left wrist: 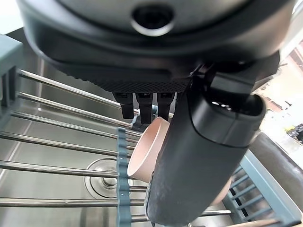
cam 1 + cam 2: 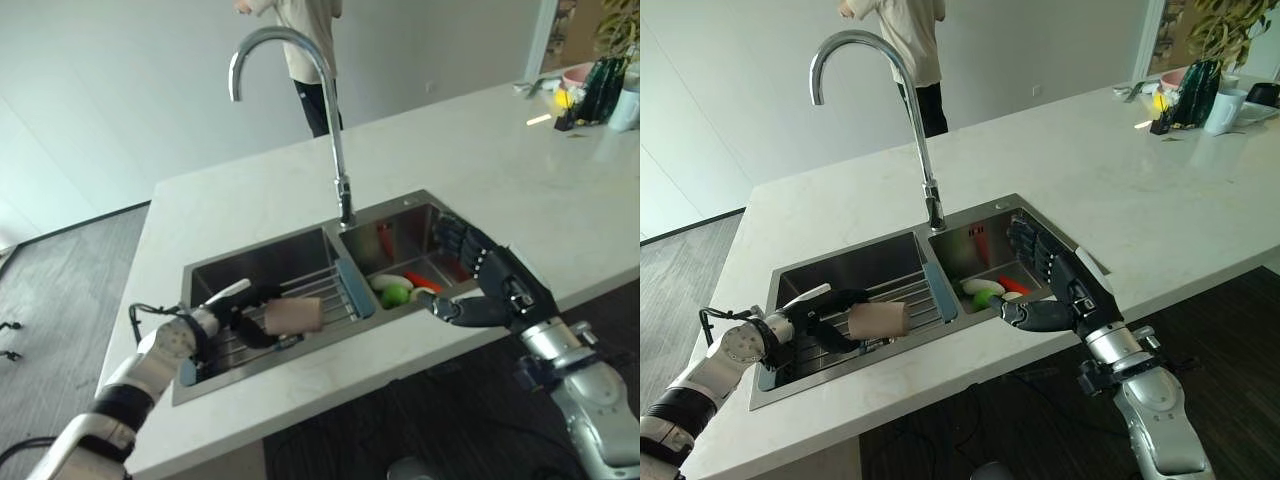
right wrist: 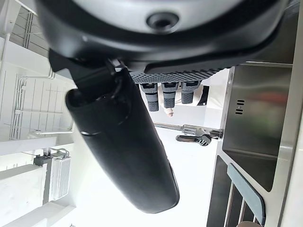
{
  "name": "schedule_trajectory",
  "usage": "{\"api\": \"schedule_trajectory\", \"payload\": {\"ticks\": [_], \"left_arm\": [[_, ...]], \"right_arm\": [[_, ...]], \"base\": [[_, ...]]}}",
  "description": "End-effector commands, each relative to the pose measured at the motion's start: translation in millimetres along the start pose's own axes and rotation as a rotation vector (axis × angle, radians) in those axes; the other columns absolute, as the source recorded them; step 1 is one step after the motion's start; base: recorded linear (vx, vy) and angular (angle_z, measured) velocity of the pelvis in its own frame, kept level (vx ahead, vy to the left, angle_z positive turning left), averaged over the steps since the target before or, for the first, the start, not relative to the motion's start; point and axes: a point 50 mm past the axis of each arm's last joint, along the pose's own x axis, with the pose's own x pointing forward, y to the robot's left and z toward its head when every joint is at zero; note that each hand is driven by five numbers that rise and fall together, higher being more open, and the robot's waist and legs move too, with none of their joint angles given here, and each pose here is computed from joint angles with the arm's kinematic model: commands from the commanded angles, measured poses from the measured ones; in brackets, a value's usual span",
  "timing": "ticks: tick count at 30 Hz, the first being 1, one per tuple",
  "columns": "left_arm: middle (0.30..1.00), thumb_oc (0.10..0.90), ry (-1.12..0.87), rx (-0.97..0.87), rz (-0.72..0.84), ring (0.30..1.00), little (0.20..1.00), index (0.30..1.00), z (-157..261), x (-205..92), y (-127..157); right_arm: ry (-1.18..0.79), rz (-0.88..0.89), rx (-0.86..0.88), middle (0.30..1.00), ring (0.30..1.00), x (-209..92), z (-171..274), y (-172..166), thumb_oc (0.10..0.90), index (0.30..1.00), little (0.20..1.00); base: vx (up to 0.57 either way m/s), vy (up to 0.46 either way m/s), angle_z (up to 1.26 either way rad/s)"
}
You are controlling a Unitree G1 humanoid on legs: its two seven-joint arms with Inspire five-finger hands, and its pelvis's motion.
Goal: Place the dishes in the dishwasher.
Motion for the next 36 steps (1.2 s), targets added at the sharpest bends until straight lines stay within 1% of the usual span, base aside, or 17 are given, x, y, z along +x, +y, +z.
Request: {"api": "schedule_trajectory", "payload": {"ticks": [1, 3, 7, 10, 19, 36], "left_arm": [[0.9, 0.8, -0.197, 0.133, 0.236, 0.9, 0.9, 0.9, 44.2, -13.2, 59.6], [0.9, 0.8, -0.235, 0.132, 0.276, 0.9, 0.9, 0.9, 49.7, -16.9, 64.5], [0.9, 0.8, -0.274, 0.138, 0.299, 0.9, 0.9, 0.9, 56.2, -20.7, 63.8], [0.9, 0.8, -0.277, 0.175, 0.265, 0.9, 0.9, 0.9, 61.0, -19.9, 57.8], [0.9, 0.8, -0.237, 0.189, 0.215, 0.9, 0.9, 0.9, 57.3, -12.4, 51.0], [0.9, 0.8, -0.134, 0.335, 0.116, 0.9, 0.9, 0.9, 48.0, 3.8, 39.4]], "right_arm": [[-0.258, -0.049, -0.067, 0.9, 0.9, 14.1, 46.6, -18.5, 0.8, 0.9, 0.9], [-0.254, -0.054, -0.068, 0.9, 0.9, 13.5, 45.8, -18.4, 0.8, 0.9, 0.9], [-0.252, -0.06, -0.068, 0.9, 0.9, 11.5, 45.7, -19.4, 0.8, 0.9, 0.9], [-0.253, -0.059, -0.068, 0.9, 0.9, 13.2, 45.6, -17.6, 0.8, 0.9, 0.9], [-0.245, -0.039, -0.067, 0.9, 0.9, 14.6, 44.3, -15.4, 0.8, 0.9, 0.9], [-0.248, -0.002, -0.079, 0.9, 0.9, 16.6, 45.4, -14.9, 0.8, 0.9, 0.9]], "base": [[0.0, 0.0, 0.0], [0.0, 0.0, 0.0], [0.0, 0.0, 0.0], [0.0, 0.005, 0.01], [0.0, 0.002, 0.0], [0.0, 0.0, 0.0]]}}
